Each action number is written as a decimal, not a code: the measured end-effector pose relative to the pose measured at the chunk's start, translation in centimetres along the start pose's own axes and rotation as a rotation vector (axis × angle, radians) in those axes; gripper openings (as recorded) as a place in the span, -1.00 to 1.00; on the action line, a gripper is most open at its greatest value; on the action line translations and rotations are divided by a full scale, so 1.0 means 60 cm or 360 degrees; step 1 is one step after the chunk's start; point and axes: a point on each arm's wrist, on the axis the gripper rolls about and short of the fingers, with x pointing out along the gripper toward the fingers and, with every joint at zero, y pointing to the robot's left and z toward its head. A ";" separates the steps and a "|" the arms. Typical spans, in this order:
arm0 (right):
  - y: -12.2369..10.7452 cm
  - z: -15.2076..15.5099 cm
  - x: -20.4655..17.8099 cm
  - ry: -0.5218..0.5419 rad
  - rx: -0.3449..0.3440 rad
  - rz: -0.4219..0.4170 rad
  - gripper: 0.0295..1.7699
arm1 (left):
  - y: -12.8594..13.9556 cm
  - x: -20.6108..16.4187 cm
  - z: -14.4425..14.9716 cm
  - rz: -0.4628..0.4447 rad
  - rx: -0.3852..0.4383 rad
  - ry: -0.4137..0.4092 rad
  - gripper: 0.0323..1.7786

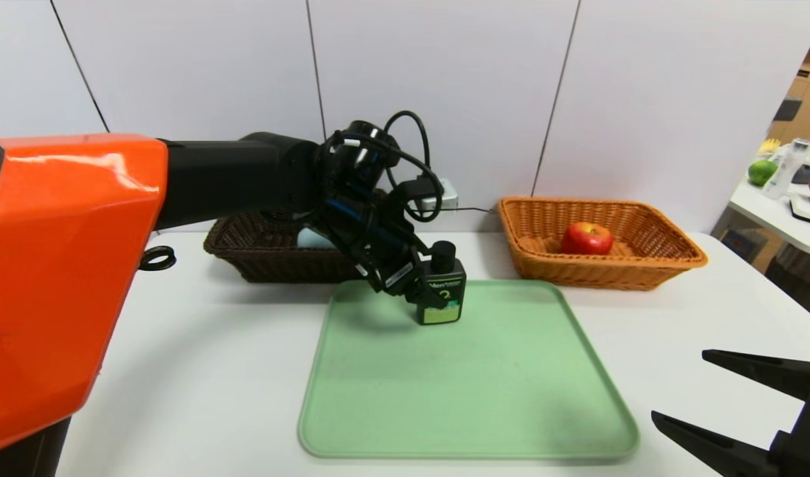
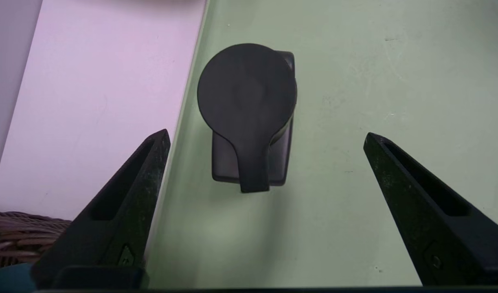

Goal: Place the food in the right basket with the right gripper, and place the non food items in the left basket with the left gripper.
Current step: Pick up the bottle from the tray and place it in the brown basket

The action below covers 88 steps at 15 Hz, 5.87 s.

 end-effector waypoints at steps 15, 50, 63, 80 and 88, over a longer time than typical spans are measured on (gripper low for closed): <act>0.001 0.000 0.000 0.0001 -0.0011 0.0011 0.92 | 0.025 0.042 -0.031 0.0030 -0.0071 0.0022 0.00; 0.002 0.000 0.005 0.0018 -0.0019 0.0028 0.92 | 0.024 -0.077 0.028 0.0206 -0.0020 -0.0226 -0.40; 0.007 0.000 0.006 0.0022 -0.0031 0.0055 0.92 | 0.068 -0.144 0.040 0.0557 -0.0107 -0.0451 -0.40; 0.007 0.002 0.011 0.0034 -0.0038 0.0062 0.92 | 0.163 -0.167 -0.064 0.0929 -0.0443 -0.0297 -0.40; 0.006 0.005 0.013 0.0033 -0.0038 0.0062 0.92 | 0.176 -0.154 -0.087 0.0935 -0.0475 -0.0250 -0.40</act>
